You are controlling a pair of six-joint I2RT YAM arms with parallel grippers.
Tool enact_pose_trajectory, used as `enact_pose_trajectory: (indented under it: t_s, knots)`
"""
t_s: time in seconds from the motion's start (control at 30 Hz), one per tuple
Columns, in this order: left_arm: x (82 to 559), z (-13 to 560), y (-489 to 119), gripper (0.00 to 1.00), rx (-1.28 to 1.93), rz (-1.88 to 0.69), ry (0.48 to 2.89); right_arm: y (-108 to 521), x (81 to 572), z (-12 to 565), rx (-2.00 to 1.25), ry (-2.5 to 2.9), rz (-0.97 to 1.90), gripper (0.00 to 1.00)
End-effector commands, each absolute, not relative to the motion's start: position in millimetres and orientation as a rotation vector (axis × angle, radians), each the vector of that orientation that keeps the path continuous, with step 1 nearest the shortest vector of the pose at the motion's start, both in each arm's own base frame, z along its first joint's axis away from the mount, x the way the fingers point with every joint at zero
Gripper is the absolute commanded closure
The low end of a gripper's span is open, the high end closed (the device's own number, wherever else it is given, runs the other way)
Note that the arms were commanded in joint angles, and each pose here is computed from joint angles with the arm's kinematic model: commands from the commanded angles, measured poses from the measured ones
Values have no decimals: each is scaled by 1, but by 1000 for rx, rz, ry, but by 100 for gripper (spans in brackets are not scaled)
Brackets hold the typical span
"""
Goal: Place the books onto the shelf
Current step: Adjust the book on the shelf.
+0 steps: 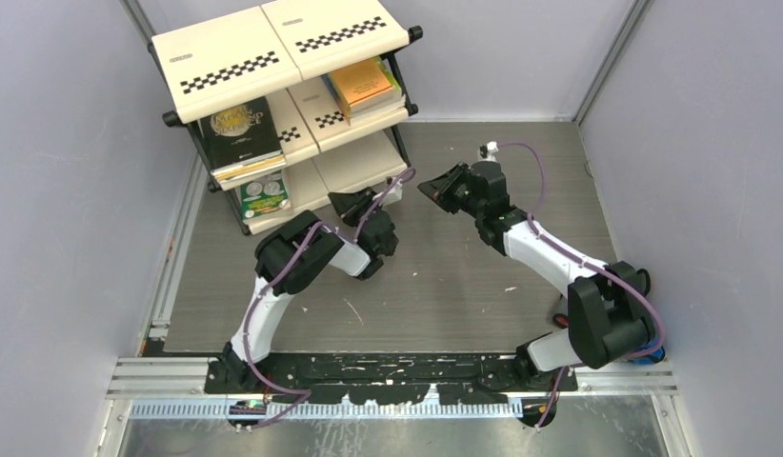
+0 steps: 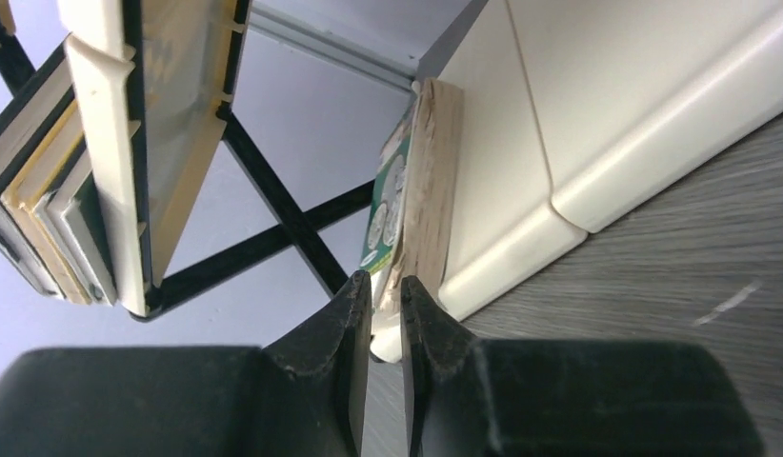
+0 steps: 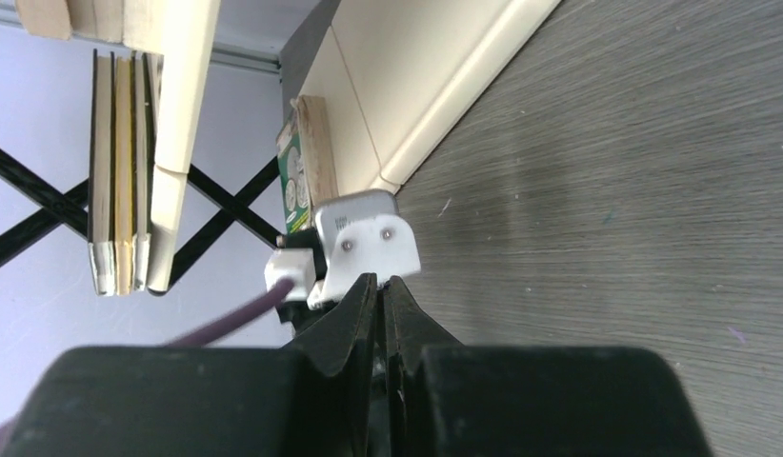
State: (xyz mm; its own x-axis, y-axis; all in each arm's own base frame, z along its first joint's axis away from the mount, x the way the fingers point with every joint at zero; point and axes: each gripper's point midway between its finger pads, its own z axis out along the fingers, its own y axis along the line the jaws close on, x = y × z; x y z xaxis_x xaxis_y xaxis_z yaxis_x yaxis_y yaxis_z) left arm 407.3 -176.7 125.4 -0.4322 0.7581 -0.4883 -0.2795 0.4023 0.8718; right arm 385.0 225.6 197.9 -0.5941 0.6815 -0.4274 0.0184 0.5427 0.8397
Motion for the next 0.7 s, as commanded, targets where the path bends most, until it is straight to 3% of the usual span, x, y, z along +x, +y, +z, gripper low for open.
enact_pose_trajectory:
  t_s: [0.0,0.67]
  knots:
    - [425,133,-162,82,445,1311,1596,211,393,226,566,1877,1094,87]
    - [490,96,-111,90,571,1400,1718,208,416,225,597,1852,1108,87]
